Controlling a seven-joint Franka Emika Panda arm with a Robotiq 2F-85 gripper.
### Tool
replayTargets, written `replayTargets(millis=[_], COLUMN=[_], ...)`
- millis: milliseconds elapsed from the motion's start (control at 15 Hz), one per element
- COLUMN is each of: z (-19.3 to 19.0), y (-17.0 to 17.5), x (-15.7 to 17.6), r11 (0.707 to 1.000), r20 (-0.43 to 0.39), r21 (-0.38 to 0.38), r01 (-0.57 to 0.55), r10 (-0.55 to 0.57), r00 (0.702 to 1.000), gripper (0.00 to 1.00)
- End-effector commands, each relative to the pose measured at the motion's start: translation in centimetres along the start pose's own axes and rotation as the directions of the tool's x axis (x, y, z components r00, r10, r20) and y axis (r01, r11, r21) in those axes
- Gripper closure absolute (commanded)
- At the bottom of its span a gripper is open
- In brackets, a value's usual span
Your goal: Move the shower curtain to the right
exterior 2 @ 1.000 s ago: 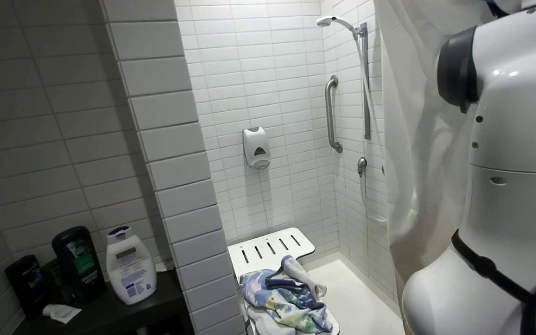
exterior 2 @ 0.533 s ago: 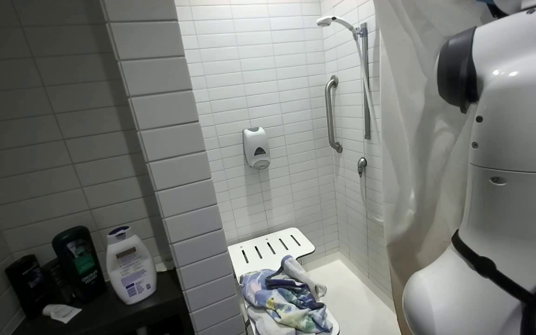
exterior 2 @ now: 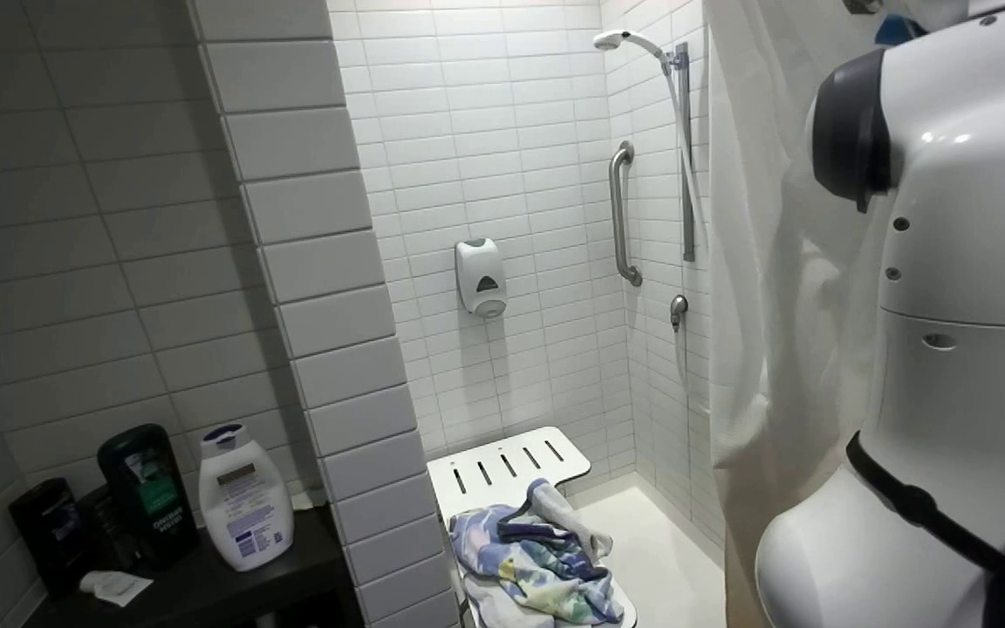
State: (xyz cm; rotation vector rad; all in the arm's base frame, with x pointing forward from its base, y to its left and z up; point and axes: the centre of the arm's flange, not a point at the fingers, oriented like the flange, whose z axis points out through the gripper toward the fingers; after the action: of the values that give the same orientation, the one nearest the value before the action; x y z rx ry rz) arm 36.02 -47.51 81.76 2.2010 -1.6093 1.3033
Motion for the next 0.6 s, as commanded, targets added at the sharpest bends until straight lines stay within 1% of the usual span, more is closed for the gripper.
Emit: replayTargets(millis=[0, 267, 467, 533], z=[-0.5, 0.6, 2.3, 3.0], y=[-0.3, -0.9, -1.6, -1.7], x=[-3.1, -4.3, -4.4, -4.4], r11=[0.998, 0.992, 0.992, 0.992], r20=[0.004, 0.052, 0.092, 0.092], r21=[-0.006, -0.022, -0.020, -0.019], r01=[0.070, 0.121, 0.127, 0.122], r10=[-0.070, -0.119, -0.125, -0.120], r00=[0.998, 0.991, 0.988, 0.989], gripper=[1.00, 1.00, 1.00, 1.00])
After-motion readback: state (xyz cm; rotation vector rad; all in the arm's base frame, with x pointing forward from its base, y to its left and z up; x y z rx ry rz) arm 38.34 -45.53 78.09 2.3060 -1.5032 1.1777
